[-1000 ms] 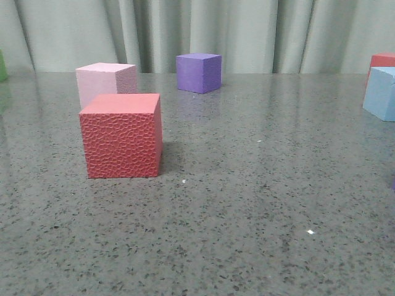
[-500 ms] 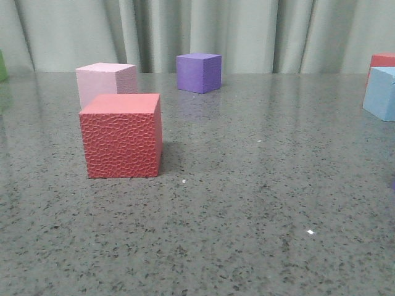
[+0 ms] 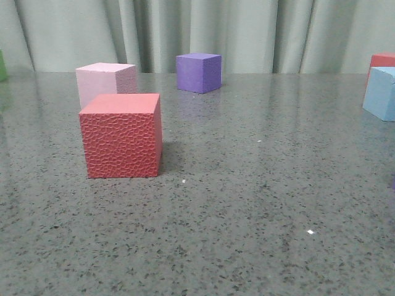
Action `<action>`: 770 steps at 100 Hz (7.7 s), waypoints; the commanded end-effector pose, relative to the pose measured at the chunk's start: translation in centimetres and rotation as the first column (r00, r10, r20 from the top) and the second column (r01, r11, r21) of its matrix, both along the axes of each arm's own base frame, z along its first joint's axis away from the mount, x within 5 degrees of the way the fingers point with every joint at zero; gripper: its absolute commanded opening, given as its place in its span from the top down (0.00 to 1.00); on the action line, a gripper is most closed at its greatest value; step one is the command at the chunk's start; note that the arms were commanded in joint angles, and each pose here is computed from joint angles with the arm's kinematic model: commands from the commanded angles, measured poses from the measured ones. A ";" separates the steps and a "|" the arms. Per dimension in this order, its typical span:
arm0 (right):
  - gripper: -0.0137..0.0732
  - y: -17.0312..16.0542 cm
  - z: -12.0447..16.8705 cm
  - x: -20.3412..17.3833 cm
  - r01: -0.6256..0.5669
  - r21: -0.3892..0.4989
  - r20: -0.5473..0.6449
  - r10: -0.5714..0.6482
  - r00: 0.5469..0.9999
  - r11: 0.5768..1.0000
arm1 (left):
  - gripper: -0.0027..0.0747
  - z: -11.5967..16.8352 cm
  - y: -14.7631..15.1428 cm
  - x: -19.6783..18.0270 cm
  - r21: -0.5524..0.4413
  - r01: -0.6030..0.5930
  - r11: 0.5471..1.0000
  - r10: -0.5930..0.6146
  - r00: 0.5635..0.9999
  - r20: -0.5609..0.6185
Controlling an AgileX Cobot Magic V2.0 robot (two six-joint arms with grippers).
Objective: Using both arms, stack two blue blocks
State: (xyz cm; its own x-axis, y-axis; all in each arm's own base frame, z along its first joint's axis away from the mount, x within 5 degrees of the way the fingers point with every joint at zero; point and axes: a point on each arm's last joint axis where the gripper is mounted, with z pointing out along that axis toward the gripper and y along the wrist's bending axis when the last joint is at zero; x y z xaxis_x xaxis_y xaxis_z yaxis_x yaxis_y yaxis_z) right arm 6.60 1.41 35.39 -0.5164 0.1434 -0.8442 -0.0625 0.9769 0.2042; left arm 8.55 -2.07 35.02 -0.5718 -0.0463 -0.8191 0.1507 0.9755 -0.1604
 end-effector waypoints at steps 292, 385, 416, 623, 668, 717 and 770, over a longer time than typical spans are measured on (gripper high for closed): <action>0.12 -1.6 -6.0 31.2 0.015 -0.192 -0.461 -0.104 0.881 0.981 | 0.11 1.4 0.0 0.3 -0.021 -0.007 1.000 0.008 0.997 0.072; 0.42 3.2 1.9 30.7 -0.087 -0.058 -0.454 0.051 0.890 0.995 | 0.11 1.3 0.0 0.2 -0.020 -0.007 1.000 0.008 0.997 0.070; 0.42 9.6 2.9 29.5 -0.140 0.013 -0.441 0.131 0.888 0.990 | 0.11 1.3 0.0 0.2 -0.020 -0.007 1.000 0.008 0.997 0.070; 0.43 21.4 -3.3 32.9 -0.087 -0.042 -0.551 0.050 0.833 0.995 | 0.11 1.3 0.0 0.2 -0.020 -0.007 1.000 0.008 0.997 0.070; 0.43 21.6 -3.4 32.6 -0.090 -0.023 -0.574 0.061 0.817 0.996 | 0.11 1.3 0.0 0.2 -0.020 -0.007 1.000 0.008 0.997 0.070; 0.22 21.6 -3.3 32.7 -0.090 -0.023 -0.573 0.061 0.817 0.996 | 0.11 1.3 0.0 0.2 -0.020 -0.007 1.000 0.008 0.997 0.070; 0.10 21.6 -3.0 32.6 -0.090 -0.022 -0.572 0.061 0.818 0.996 | 0.11 1.3 0.0 0.2 -0.020 -0.007 1.000 0.008 0.997 0.070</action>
State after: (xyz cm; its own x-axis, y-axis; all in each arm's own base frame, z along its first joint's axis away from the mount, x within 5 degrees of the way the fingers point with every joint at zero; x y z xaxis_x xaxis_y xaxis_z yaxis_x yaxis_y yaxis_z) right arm 40.03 23.55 28.19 -0.9474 0.0376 -0.3178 -0.0061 0.9908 0.1353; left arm 8.47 -2.06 34.94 -0.5824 -0.0402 -0.8119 0.1513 0.9760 -0.1568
